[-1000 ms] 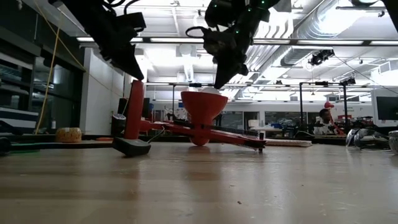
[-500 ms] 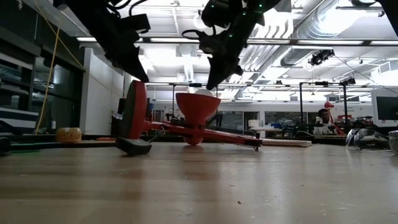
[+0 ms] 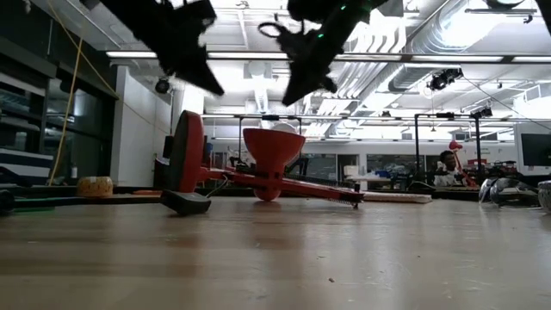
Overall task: Screw lightbulb
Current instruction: Insert the white lightbulb into the red lamp
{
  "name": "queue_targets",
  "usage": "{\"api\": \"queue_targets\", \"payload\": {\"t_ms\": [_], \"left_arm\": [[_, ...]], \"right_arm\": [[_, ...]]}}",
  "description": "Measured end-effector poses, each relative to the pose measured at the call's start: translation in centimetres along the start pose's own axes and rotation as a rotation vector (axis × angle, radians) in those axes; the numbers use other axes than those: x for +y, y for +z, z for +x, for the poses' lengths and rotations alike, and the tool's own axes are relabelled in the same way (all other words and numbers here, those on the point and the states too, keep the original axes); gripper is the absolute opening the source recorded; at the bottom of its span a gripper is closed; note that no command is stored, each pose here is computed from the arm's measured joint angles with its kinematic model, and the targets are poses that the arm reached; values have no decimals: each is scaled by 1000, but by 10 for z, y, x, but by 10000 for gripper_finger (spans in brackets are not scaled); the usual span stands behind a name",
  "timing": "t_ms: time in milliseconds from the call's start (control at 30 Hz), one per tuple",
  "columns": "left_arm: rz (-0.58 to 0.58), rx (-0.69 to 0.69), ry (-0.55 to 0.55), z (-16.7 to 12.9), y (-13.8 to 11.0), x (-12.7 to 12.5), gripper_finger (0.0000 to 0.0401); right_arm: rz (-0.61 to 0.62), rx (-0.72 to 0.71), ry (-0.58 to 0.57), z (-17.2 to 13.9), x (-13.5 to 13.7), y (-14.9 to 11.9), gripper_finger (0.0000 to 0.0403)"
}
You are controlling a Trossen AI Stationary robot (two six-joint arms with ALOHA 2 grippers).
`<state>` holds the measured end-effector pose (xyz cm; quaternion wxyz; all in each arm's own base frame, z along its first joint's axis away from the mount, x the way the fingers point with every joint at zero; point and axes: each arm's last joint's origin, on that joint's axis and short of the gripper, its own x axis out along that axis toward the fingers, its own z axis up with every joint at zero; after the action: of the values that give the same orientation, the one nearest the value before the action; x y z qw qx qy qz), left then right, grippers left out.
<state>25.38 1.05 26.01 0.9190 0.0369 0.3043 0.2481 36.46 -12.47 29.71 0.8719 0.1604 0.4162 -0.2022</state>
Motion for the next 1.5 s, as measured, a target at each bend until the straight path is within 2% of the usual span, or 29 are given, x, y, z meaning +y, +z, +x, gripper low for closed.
{"api": "queue_targets", "payload": {"t_ms": [100, 167, 233, 333, 400, 500, 633, 767, 933, 1167, 1333, 1500], "left_arm": [[29, -66, 99, -5, 16, 20, 0], [11, -98, 141, 1, 24, 41, 0], [2, -87, 132, 18, 26, 62, 0], [-32, 10, 176, 48, 22, 92, 0], [-73, 42, 169, 63, 23, 108, 0], [-92, 67, 82, 85, 25, 122, 0], [-66, 110, 40, 111, 25, 122, 0], [-41, 140, -30, 122, 21, 116, 0], [-5, 173, -82, 121, 18, 109, 0], [15, 184, -207, 119, 17, 91, 0], [44, 179, -241, 117, 19, 75, 0], [59, 167, -280, 114, 22, 58, 0]], "right_arm": [[-9, 79, -26, -9, -9, -7, 0], [-15, 100, -24, -12, -12, -9, 0], [-12, 103, -5, -13, -13, -8, 0], [-15, 108, 21, -13, -11, -9, 0], [-24, 109, 31, -13, -7, -10, 0], [-61, 133, 48, -12, 2, -13, 0], [-87, 147, 22, 1, 13, -17, 0], [-64, 129, -2, 7, 17, -16, 0], [-63, 127, -30, 8, 15, -16, 0], [-97, 169, -25, 11, 13, -20, 0], [-142, 261, 19, 9, 27, -32, 0], [-226, 276, 74, -4, 54, -41, 0]]}}
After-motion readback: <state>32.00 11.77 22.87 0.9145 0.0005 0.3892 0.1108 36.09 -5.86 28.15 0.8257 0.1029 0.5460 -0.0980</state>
